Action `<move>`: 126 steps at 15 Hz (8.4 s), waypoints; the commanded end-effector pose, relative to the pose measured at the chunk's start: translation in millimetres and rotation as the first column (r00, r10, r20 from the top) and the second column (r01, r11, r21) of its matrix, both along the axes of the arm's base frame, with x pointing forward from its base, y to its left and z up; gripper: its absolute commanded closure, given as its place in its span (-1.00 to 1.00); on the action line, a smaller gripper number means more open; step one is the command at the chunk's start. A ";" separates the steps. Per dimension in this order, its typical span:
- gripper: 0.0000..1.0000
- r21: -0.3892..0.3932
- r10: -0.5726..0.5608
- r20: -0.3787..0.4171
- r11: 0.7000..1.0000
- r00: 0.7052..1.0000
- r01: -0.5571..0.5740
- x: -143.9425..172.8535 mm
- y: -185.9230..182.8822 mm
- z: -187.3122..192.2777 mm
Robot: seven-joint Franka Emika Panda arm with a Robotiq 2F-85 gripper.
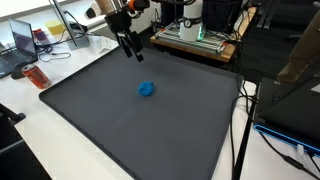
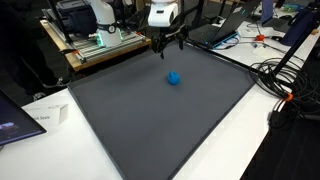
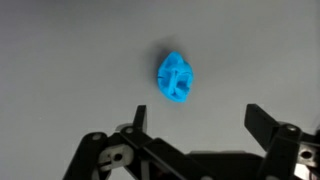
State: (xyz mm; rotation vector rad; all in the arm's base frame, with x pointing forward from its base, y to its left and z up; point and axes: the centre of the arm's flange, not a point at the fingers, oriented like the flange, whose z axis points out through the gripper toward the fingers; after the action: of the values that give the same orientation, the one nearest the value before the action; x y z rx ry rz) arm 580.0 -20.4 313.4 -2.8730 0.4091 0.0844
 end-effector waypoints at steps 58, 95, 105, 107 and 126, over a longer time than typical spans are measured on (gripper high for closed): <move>-1.00 -0.588 0.336 -0.427 0.603 0.840 -0.540 116.1 254.9 -54.5; -1.00 -0.183 0.263 0.049 0.951 0.963 -0.251 -103.8 86.7 -20.4; -1.00 0.146 -0.150 0.313 0.983 0.938 0.108 -242.5 -27.9 -17.0; -1.00 0.234 -0.213 0.327 0.962 0.921 0.139 -264.1 -45.9 -2.6; -1.00 -0.030 -0.019 0.311 0.999 0.950 0.030 -146.7 18.5 -10.6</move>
State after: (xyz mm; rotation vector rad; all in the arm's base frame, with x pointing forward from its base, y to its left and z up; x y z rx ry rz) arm 411.7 -28.1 303.8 -2.7313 0.4295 -0.4184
